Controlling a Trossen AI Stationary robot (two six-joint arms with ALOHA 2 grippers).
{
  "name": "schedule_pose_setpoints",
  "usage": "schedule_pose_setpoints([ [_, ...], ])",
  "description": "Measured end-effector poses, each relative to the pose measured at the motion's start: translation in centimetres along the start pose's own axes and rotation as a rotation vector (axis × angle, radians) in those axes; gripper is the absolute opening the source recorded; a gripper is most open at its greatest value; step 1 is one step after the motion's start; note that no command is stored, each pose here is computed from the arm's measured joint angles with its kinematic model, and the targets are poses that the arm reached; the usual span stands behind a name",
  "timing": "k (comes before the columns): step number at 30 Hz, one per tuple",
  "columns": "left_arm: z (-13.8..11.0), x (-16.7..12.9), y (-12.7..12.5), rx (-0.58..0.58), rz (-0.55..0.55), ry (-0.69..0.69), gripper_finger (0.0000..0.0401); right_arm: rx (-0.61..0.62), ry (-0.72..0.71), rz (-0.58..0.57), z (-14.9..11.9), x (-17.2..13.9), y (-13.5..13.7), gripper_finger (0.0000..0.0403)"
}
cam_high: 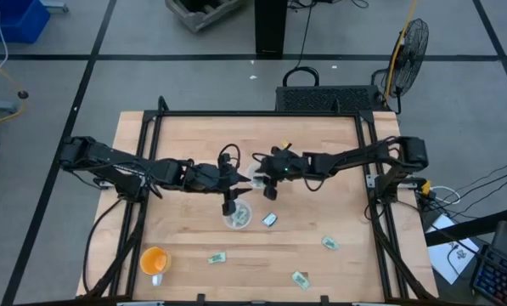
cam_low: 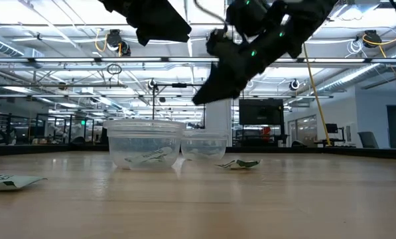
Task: Pick and place Stevia / Truvia into bins
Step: Put the stevia packet into the bottom transparent container
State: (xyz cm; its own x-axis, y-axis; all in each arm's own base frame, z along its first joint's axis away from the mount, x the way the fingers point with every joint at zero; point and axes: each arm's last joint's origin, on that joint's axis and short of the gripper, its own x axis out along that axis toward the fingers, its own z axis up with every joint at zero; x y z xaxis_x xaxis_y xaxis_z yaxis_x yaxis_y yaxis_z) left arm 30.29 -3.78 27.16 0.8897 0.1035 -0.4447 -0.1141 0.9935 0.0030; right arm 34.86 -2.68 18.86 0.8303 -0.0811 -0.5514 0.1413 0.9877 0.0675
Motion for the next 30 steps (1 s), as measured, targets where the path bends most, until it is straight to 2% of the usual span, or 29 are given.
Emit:
schedule_pose_setpoints([
  [3, 0.0, 0.0, 0.2, 0.028, 0.007, -0.002, 0.0141, -0.017, -0.044, 0.146, 1.2, -1.8, 1.5, 0.0083],
  [6, 0.0, 0.1, 0.3, 0.077, 0.011, 0.005, 0.0141, -0.012, -0.072, 0.338, 2.3, -3.9, 3.3, 0.0071],
  [9, 0.0, 0.1, 0.3, 0.048, 0.01, 0.004, 0.0141, -0.032, -0.062, 0.511, 2.6, -5.7, 5.2, 0.0061],
  [11, 0.0, 0.1, 0.2, 0.017, 0.006, 0.004, 0.0141, -0.068, -0.073, 0.564, 2.3, -6.3, 6.4, 0.0055],
  [15, -0.1, 0.0, 0.0, 0.006, -0.076, 0.022, 0.0141, -0.155, -0.028, 0.608, 0.0, -6.6, 8.0, 0.0051],
  [17, -0.5, 0.0, -0.4, -0.005, -0.148, 0.06, 0.0141, -0.177, 0.003, 0.582, -1.5, -6.5, 8.5, 0.005],
  [21, -1.9, -0.6, -2.0, -0.032, -0.338, 0.22, 0.0141, -0.182, 0.069, 0.487, -4.0, -6.2, 8.4, 0.0054],
  [23, -2.7, -1.2, -3.1, -0.068, -0.402, 0.31, 0.0141, -0.184, 0.075, 0.478, -4.3, -6.2, 8.3, 0.0057],
  [30, -5.2, -3.8, -7.8, -0.192, -0.447, 0.554, 0.0141, -0.166, 0.067, 0.456, -4.1, -6.0, 7.6, 0.0056],
])
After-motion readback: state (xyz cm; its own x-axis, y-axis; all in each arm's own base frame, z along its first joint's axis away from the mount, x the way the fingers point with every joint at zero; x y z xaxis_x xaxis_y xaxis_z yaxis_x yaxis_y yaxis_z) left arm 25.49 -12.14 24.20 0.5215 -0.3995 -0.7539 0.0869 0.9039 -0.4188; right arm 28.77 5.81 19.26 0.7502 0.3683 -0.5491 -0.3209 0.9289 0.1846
